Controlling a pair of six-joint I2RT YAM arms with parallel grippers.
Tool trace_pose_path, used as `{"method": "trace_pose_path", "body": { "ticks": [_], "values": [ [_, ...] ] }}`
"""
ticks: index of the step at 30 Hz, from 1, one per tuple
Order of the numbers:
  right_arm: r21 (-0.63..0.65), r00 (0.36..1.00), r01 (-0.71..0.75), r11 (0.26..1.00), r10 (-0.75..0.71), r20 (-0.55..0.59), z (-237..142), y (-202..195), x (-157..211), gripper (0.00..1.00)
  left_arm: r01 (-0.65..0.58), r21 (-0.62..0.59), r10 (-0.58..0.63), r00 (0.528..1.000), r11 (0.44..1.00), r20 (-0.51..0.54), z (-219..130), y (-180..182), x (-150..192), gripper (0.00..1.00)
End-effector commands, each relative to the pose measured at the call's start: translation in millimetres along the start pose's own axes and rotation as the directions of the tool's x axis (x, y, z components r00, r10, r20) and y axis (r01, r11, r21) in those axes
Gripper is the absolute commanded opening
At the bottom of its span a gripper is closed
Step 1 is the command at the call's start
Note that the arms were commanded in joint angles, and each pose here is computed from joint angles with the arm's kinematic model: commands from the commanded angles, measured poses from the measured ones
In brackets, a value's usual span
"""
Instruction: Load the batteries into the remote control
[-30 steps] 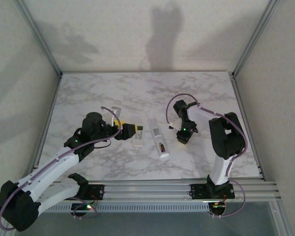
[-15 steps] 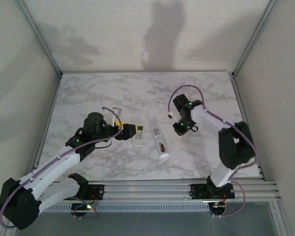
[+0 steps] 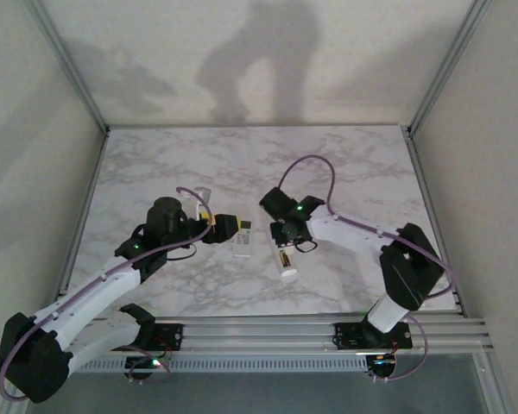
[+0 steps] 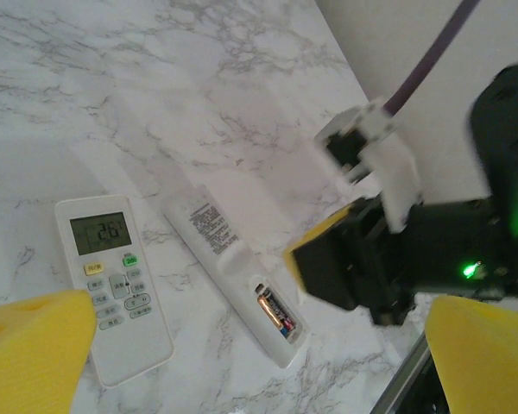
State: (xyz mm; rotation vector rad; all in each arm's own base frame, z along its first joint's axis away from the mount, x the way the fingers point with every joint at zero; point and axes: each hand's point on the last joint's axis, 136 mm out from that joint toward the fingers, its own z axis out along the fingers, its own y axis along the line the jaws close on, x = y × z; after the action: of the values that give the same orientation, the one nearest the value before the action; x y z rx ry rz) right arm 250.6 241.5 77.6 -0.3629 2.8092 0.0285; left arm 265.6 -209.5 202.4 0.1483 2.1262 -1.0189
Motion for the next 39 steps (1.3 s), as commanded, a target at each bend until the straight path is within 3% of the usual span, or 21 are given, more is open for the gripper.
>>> {"method": "trace_pose_path", "body": {
  "ticks": [1,10,20,32,39],
  "values": [
    [0.086,1.000,0.004,0.996,-0.003,-0.013,0.0,1.3,3.0,0.21,0.014,-0.021,-0.014,1.000,1.000,0.021,-5.1,3.9,-2.1,0.98],
    [0.093,0.998,-0.022,0.995,0.028,-0.060,16.3,8.8,21.0,0.23,0.021,-0.019,-0.020,1.000,1.000,0.010,-1.3,5.4,-0.2,0.98],
    [0.127,0.993,0.044,0.991,-0.030,-0.114,27.6,14.9,36.9,0.25,0.021,-0.016,-0.021,1.000,1.000,0.008,-1.8,6.2,2.4,0.98],
    [0.177,0.994,0.048,0.983,-0.029,-0.107,25.5,8.4,38.2,0.30,0.021,-0.013,-0.021,1.000,1.000,0.010,-1.6,5.9,2.5,0.98],
    [0.131,0.994,0.040,0.991,-0.026,-0.111,29.6,20.1,36.3,0.36,0.024,-0.016,-0.024,1.000,1.000,0.007,-1.3,7.2,3.7,0.98]
  ]
}}
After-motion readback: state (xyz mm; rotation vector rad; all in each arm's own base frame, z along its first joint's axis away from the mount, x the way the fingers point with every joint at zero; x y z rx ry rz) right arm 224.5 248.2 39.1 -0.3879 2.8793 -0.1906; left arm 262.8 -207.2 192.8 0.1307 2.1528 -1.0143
